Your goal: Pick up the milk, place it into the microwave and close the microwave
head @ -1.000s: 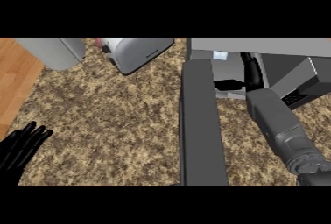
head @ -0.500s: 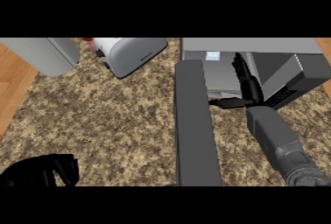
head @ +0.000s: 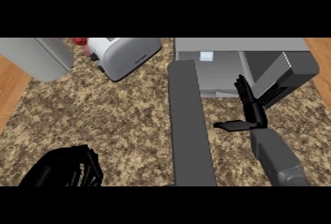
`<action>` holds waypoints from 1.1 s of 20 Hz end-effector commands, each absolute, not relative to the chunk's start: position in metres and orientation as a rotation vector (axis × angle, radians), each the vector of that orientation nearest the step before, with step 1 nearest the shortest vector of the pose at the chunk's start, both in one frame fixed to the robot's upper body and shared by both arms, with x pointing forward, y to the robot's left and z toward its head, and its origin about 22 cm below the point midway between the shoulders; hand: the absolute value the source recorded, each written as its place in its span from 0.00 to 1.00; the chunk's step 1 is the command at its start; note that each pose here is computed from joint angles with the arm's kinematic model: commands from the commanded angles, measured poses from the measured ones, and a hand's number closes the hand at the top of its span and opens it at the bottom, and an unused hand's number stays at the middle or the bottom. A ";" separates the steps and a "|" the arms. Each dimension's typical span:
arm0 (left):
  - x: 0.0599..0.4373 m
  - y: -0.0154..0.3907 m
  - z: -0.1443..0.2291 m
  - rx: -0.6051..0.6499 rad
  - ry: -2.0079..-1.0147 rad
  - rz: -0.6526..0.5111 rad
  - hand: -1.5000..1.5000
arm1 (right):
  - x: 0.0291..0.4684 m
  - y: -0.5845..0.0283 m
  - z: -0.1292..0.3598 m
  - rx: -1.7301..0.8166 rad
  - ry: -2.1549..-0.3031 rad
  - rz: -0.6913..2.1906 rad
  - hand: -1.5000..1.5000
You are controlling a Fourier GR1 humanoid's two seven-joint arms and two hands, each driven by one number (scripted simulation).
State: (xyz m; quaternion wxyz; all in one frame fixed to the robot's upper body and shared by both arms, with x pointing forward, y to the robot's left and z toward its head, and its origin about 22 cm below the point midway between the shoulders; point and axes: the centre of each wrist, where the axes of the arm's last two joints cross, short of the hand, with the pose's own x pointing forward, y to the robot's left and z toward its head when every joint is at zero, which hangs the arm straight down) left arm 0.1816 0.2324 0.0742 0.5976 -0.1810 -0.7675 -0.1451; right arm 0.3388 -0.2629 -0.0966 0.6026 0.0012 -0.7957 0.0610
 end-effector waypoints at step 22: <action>0.264 0.084 -0.019 -0.388 -1.612 -0.767 1.00 | 0.189 -0.364 -0.098 -0.011 -1.923 0.208 0.00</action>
